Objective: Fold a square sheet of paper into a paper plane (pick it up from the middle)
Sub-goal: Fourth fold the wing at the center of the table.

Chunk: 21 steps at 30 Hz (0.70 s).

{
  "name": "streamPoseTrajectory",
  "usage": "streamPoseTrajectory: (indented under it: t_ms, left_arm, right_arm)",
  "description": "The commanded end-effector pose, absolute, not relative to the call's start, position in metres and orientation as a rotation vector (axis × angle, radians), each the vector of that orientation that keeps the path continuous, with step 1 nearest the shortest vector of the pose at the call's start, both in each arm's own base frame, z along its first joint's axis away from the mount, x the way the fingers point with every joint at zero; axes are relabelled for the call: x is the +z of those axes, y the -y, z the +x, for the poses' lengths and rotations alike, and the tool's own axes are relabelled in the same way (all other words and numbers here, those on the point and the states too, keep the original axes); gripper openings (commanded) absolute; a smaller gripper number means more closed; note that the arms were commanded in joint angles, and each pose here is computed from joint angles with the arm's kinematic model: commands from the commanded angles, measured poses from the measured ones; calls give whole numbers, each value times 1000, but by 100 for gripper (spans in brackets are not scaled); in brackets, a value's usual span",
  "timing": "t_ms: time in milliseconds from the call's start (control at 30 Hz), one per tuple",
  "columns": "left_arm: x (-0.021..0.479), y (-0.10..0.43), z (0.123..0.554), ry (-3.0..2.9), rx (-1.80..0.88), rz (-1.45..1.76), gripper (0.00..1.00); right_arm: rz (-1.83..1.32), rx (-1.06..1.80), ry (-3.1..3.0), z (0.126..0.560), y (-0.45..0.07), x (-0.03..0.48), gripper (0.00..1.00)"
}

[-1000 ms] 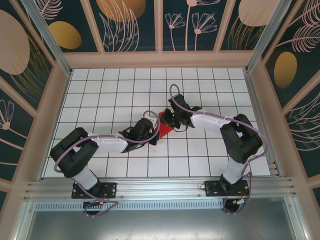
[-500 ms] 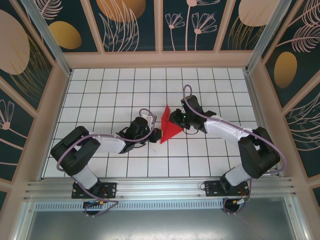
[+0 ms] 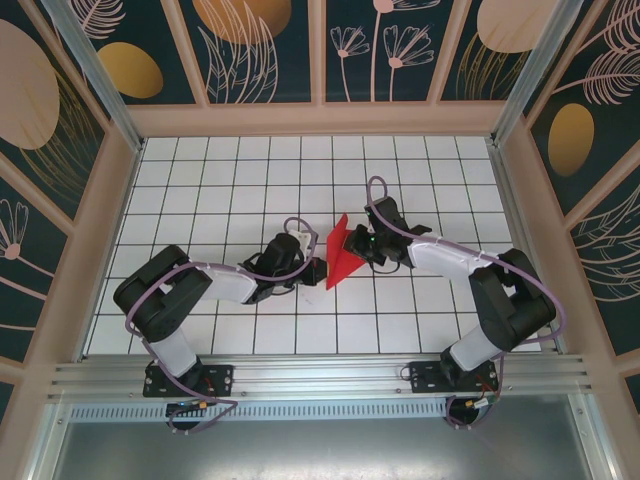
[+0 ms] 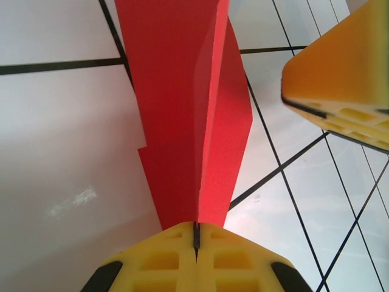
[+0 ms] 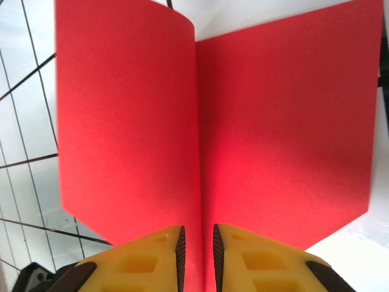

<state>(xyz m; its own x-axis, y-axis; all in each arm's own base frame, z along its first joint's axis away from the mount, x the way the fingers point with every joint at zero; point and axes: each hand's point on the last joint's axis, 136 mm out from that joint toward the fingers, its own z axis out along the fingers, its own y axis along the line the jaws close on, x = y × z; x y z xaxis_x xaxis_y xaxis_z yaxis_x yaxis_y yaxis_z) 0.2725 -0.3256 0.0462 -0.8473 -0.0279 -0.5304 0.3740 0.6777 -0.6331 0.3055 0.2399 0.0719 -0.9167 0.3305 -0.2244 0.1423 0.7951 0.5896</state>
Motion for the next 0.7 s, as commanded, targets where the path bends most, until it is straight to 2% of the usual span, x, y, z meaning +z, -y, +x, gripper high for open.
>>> streamPoseTrajectory:
  t_ms: [0,233,667]
  left_arm:
    - [48,327,278,-2381,-1008,325,0]
    - [41,333,274,-2415,-986,395,0]
    - [39,363,264,-2415,-1124,499,0]
  right_arm:
    - [388,747,-2729,300,-227,46,19]
    - [347,724,-2731,314,-222,31,13]
    - [280,681,-2801,311,-211,2,12]
